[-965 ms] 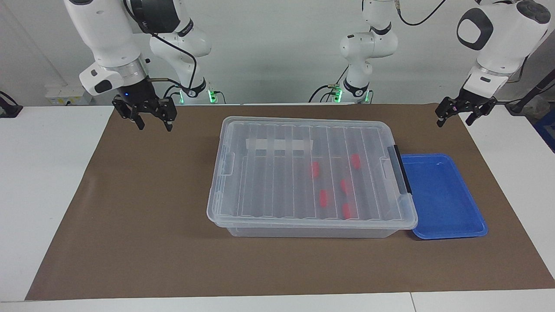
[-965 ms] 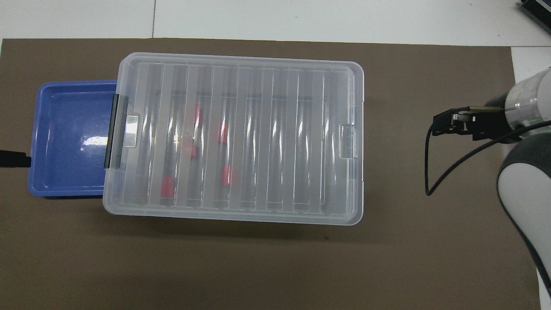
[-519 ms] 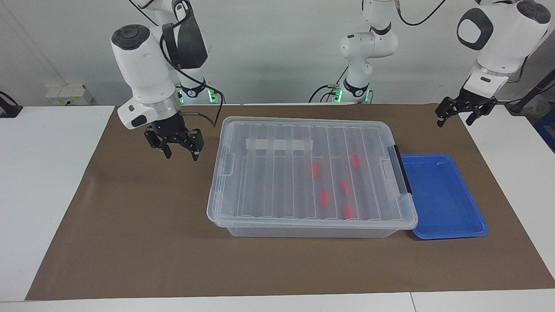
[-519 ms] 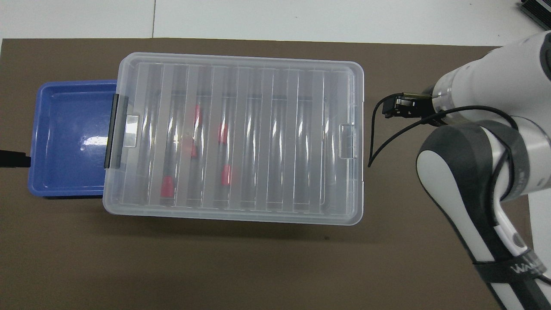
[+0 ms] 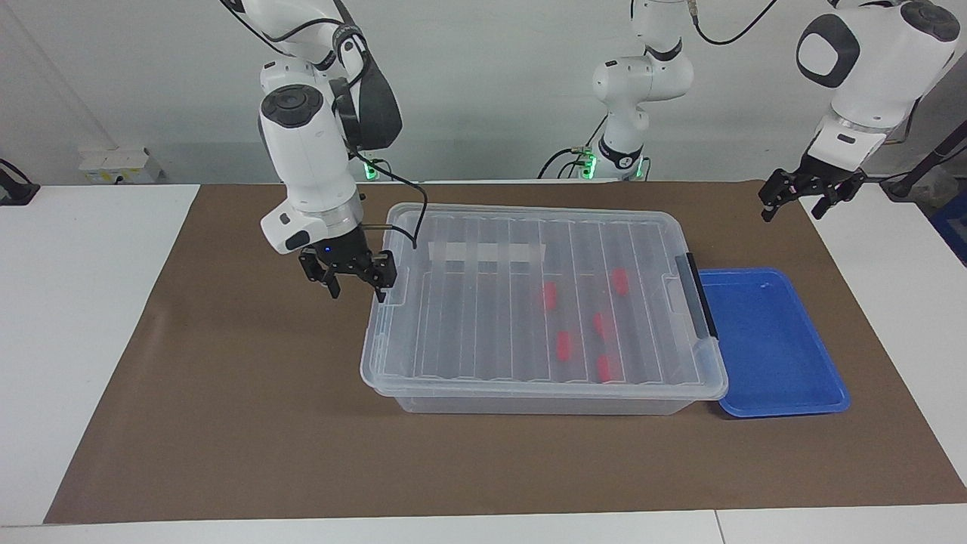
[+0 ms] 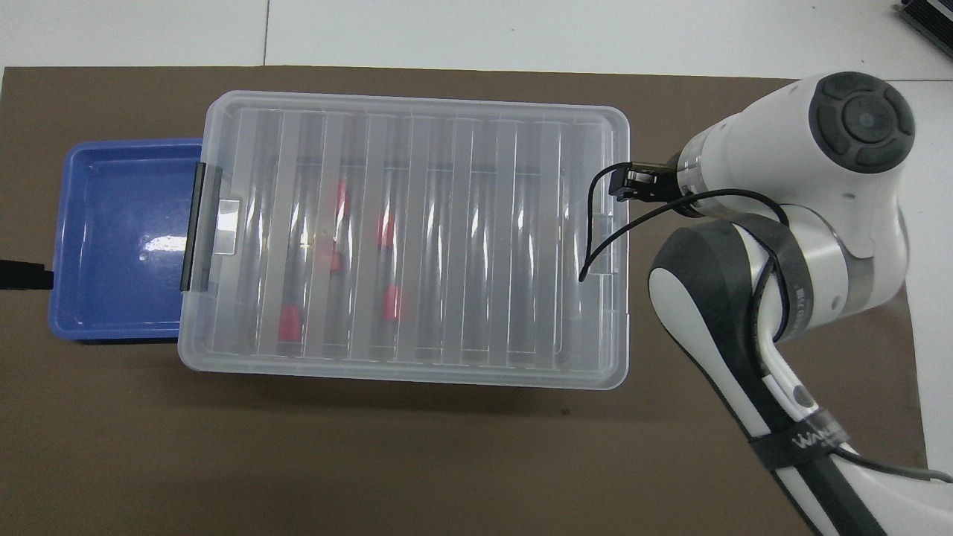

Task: Place red block in blue tray from box
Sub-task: 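Slide the clear lid away from the blue tray with the right gripper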

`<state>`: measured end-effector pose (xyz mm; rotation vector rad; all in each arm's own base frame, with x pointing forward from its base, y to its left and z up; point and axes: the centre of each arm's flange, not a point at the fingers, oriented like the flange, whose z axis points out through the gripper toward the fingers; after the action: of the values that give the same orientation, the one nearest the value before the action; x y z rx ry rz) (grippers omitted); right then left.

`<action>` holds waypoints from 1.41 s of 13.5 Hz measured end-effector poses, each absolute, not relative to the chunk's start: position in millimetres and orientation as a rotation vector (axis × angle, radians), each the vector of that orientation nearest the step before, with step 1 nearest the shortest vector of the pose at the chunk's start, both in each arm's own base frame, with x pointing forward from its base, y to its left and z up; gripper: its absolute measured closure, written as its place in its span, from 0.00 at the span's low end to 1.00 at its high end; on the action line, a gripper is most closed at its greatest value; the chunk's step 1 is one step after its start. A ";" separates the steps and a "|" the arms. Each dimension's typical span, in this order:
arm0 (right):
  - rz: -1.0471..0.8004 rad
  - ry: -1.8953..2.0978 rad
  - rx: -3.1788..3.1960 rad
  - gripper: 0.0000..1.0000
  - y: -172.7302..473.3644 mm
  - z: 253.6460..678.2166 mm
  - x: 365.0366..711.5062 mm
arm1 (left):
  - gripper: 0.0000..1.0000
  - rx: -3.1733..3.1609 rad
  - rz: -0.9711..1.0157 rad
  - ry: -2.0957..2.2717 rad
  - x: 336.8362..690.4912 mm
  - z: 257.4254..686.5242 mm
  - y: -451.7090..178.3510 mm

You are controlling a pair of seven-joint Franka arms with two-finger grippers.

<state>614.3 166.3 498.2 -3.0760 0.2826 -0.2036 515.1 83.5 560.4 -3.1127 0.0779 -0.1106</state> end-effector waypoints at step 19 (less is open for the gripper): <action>-0.109 0.036 -3.148 0.15 71.0 464.6 606.5 | 0.00 -3.113 -0.111 0.078 515.1 560.4 83.5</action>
<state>606.5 71.0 464.6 -3.1479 0.0364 -0.1094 515.1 83.5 560.4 -3.1127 0.0779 -0.1106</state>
